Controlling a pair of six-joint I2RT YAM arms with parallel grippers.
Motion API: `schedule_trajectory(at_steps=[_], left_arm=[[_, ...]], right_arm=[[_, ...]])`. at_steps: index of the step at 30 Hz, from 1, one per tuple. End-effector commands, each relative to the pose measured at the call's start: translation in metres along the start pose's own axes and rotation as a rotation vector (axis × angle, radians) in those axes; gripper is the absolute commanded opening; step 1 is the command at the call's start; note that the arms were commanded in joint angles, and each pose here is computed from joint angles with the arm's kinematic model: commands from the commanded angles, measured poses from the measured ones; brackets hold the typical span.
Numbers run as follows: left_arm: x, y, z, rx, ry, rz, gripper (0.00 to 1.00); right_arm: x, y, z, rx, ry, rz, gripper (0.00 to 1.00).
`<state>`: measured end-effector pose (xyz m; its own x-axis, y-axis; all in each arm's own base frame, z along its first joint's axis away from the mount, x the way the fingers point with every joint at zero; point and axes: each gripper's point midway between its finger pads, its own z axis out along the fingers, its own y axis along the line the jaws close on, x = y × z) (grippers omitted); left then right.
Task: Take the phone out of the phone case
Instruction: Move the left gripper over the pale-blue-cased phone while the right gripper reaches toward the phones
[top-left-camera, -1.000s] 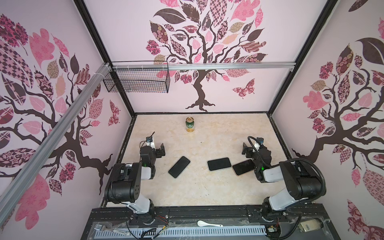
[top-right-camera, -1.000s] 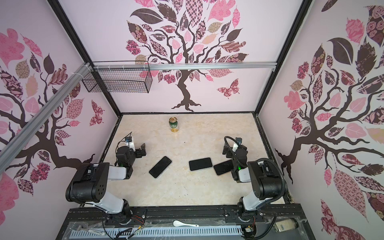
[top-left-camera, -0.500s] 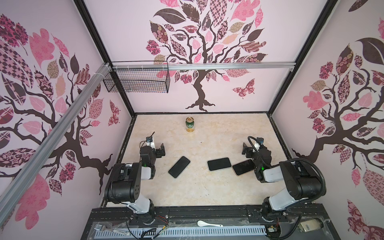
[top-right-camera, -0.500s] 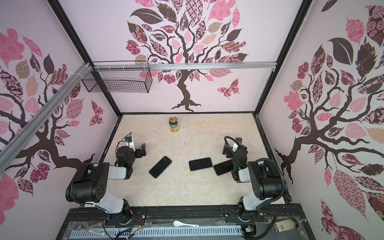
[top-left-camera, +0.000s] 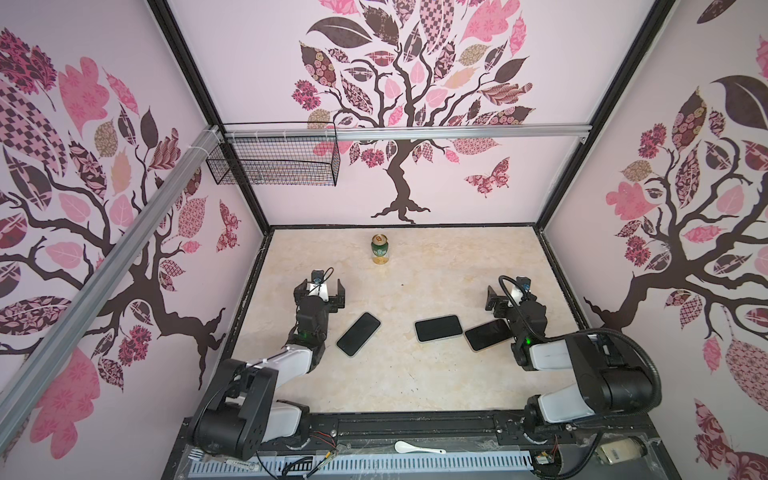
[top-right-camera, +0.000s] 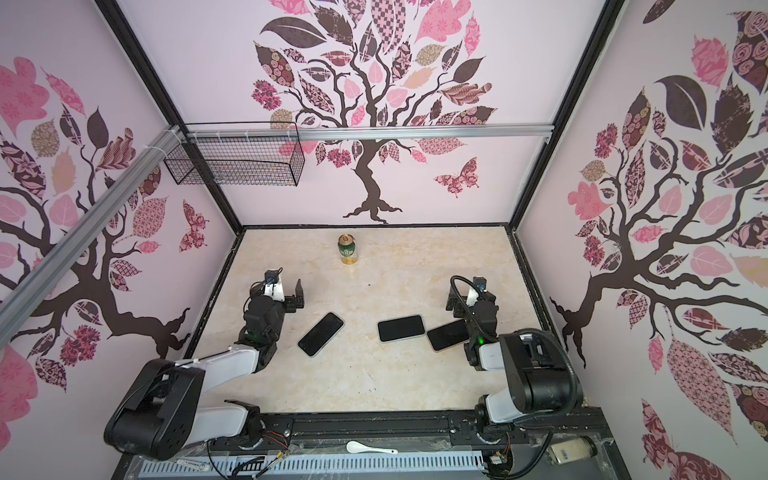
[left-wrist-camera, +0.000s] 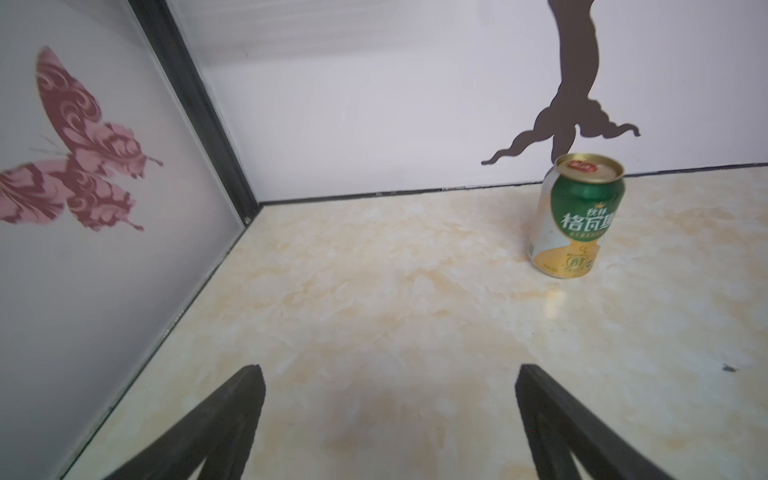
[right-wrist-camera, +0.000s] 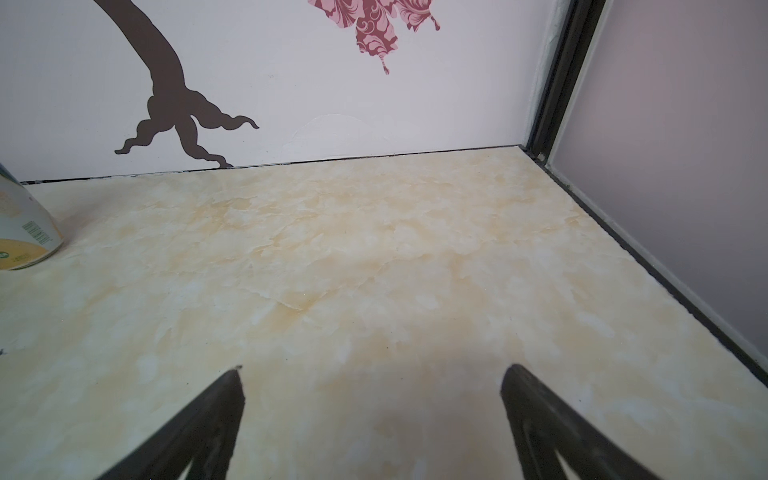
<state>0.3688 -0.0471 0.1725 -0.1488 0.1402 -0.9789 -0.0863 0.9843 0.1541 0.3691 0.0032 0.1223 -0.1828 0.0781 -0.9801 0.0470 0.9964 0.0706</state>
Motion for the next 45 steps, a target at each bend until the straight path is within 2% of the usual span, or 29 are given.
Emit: schedule_trajectory(at_steps=[1, 3, 6, 9, 11, 14, 16, 20, 25, 29, 32, 36, 38, 40, 42, 45], left_arm=[[-0.004, 0.017, -0.020, -0.193, 0.048, 0.117, 0.98], [-0.017, 0.014, -0.029, -0.210, 0.052, 0.098, 0.98], [-0.025, 0.017, -0.038, -0.208, 0.111, -0.014, 0.98], [-0.028, 0.016, -0.047, -0.180, 0.175, -0.128, 0.98], [-0.027, 0.017, -0.054, -0.169, 0.224, -0.201, 0.98], [-0.020, 0.031, -0.070, -0.240, 0.290, -0.334, 0.98], [-0.015, 0.033, -0.076, -0.236, 0.304, -0.373, 0.98], [-0.009, 0.019, -0.082, -0.144, 0.372, -0.367, 0.98], [0.008, -0.016, -0.087, 0.032, 0.530, -0.345, 0.98], [0.024, -0.049, -0.096, 0.197, 0.628, -0.374, 0.98], [0.034, -0.058, -0.100, 0.233, 0.657, -0.424, 0.98], [0.046, -0.050, -0.100, 0.180, 0.695, -0.442, 0.97], [0.054, -0.047, -0.096, 0.179, 0.734, -0.488, 0.97], [0.065, -0.045, -0.092, 0.191, 0.780, -0.556, 0.93], [0.073, -0.044, -0.090, 0.179, 0.822, -0.562, 0.89], [0.080, -0.051, -0.087, 0.199, 0.872, -0.543, 0.89]], right_arm=[[-0.018, -0.005, -0.001, 0.042, 0.020, 0.080, 1.00], [-0.020, -0.004, 0.000, 0.047, 0.048, 0.118, 1.00], [-0.030, 0.000, -0.006, 0.052, 0.018, 0.106, 0.99], [-0.044, -0.003, -0.010, 0.074, -0.003, 0.219, 0.99], [-0.049, 0.010, -0.011, 0.002, 0.015, 0.277, 1.00], [-0.045, 0.026, -0.015, -0.084, 0.070, 0.365, 0.99], [-0.036, 0.033, -0.021, -0.115, 0.123, 0.440, 0.99], [-0.013, 0.035, -0.027, -0.075, 0.280, 0.596, 1.00], [0.006, 0.057, -0.037, -0.127, 0.475, 0.639, 1.00], [0.020, 0.070, -0.046, -0.055, 0.592, 0.491, 1.00], [0.026, 0.094, -0.054, -0.075, 0.661, 0.402, 1.00], [0.032, 0.143, -0.071, -0.126, 0.718, 0.248, 1.00], [0.035, 0.166, -0.079, -0.163, 0.743, 0.234, 0.99], [0.038, 0.190, -0.086, -0.203, 0.775, 0.252, 0.99], [0.040, 0.212, -0.092, -0.248, 0.802, 0.246, 1.00], [0.043, 0.234, -0.097, -0.282, 0.852, 0.263, 1.00]])
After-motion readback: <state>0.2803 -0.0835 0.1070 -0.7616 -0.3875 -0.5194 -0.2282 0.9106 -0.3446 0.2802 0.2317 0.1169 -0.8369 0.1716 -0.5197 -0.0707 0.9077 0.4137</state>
